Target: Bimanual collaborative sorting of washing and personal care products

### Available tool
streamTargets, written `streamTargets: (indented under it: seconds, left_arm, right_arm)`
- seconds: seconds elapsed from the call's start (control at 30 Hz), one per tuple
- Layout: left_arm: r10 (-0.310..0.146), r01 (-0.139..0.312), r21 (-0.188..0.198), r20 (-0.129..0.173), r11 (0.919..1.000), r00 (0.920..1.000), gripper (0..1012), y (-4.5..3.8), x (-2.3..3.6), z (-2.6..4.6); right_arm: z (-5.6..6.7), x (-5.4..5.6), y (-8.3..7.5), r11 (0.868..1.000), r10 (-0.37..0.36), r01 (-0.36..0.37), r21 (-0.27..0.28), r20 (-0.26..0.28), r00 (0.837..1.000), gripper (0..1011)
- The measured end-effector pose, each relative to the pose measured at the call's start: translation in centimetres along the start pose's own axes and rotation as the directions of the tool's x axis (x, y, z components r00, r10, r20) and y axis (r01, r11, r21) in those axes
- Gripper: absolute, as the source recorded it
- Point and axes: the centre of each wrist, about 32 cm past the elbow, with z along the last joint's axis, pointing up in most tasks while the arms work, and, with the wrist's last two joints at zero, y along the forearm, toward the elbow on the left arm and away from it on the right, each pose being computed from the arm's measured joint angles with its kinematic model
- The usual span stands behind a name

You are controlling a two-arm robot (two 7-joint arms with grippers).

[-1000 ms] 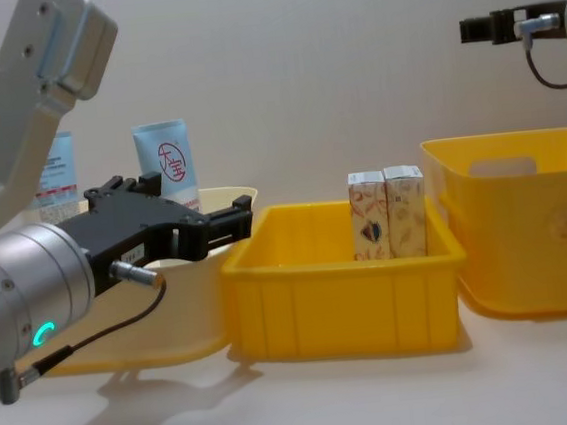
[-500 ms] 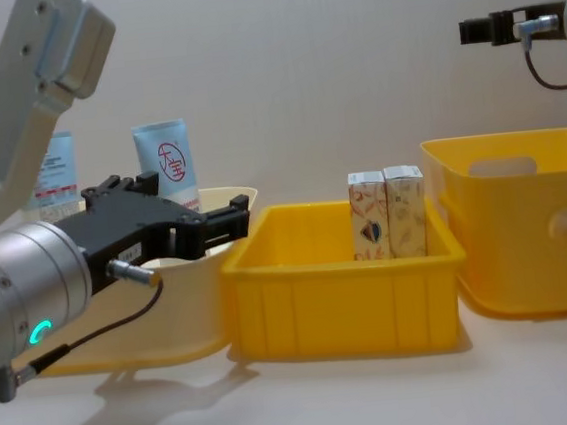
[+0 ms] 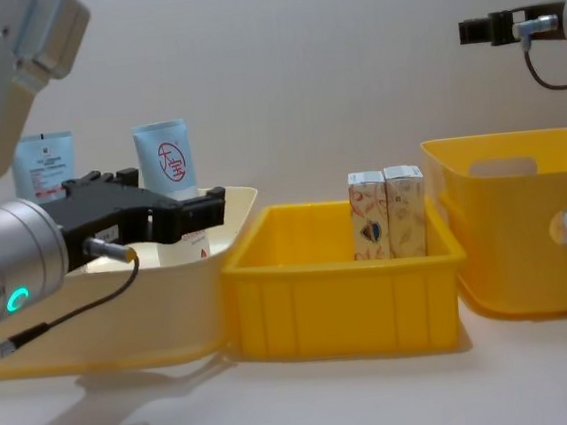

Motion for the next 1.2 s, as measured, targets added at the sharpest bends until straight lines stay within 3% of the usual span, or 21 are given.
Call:
streamTargets:
  seconds: [0.07, 0.53, 0.8, 0.9, 0.93, 1.2]
  left_arm:
    - [0.000, 0.000, 0.008, -0.020, 1.0000, 0.9998, 1001, -0.43, 0.68, 0.06]
    - [0.002, 0.000, 0.021, -0.113, 0.9998, 0.9936, 1001, -2.55, 3.44, -0.14]
    - [0.012, -0.007, 0.035, -0.144, 0.9994, 0.9894, 1001, -3.64, 4.78, -0.24]
    - [0.013, -0.008, 0.037, -0.149, 0.9993, 0.9888, 1002, -3.84, 5.00, -0.27]
    - [0.014, -0.008, 0.040, -0.155, 0.9991, 0.9878, 1000, -4.18, 5.34, -0.31]
    - [0.006, 0.003, 0.047, -0.176, 0.9989, 0.9844, 1001, -5.43, 6.21, -0.51]
  right_arm:
    - [0.0, 0.0, 0.0, 1.000, 0.000, 0.000, 0.000, 0.000, 1.000, 1001]
    - [0.0, 0.0, 0.0, 1.000, 0.000, 0.000, 0.000, 0.000, 1.000, 1001]
    - [0.0, 0.0, 0.0, 1.000, 0.000, 0.000, 0.000, 0.000, 1.000, 1001]
    - [0.0, 0.0, 0.0, 1.000, 0.000, 0.000, 0.000, 0.000, 1.000, 1001]
    - [0.0, 0.0, 0.0, 1.000, 0.000, 0.000, 0.000, 0.000, 1.000, 1001]
    - [0.0, 0.0, 0.0, 1.000, 0.000, 0.000, 0.000, 0.000, 1.000, 1001]
